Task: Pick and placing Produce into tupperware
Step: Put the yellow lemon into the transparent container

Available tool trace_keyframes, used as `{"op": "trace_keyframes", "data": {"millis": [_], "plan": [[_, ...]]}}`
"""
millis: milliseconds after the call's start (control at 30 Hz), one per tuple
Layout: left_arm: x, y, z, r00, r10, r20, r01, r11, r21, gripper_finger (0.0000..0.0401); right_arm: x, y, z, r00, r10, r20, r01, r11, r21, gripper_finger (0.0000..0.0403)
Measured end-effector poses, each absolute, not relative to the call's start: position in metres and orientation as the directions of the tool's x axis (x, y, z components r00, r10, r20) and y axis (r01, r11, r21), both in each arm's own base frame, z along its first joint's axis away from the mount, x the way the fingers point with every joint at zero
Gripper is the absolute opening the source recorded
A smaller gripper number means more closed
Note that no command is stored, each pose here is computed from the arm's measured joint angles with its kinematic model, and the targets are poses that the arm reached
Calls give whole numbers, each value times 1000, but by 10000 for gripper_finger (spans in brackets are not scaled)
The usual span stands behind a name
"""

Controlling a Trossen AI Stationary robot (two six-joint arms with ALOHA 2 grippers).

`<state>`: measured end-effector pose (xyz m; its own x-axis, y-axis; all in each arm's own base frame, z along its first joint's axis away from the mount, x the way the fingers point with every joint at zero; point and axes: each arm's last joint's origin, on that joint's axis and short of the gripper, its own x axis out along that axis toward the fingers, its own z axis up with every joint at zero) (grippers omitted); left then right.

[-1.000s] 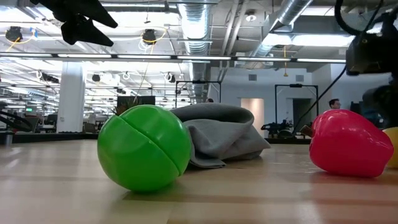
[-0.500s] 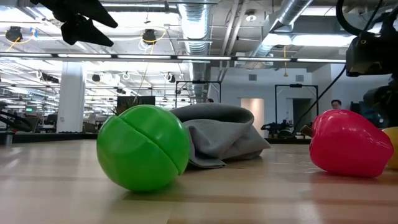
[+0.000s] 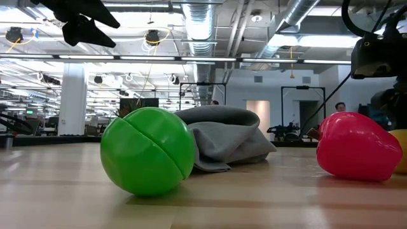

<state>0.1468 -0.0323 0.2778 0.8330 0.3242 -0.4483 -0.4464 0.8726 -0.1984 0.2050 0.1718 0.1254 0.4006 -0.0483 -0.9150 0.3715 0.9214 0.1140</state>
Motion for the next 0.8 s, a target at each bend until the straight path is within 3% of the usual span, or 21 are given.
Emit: {"op": "trace_keyframes", "data": {"millis": [400,800], "plan": [[147,-32,278,833,324,-449,-446,873,-198,311,206,172,128,421,-50,-906,380,916,126,246],[146,-32,277,829,325,-454,-445,876,-186,311,197,157,155,501,-172,-848,469,878,99,243]]}}
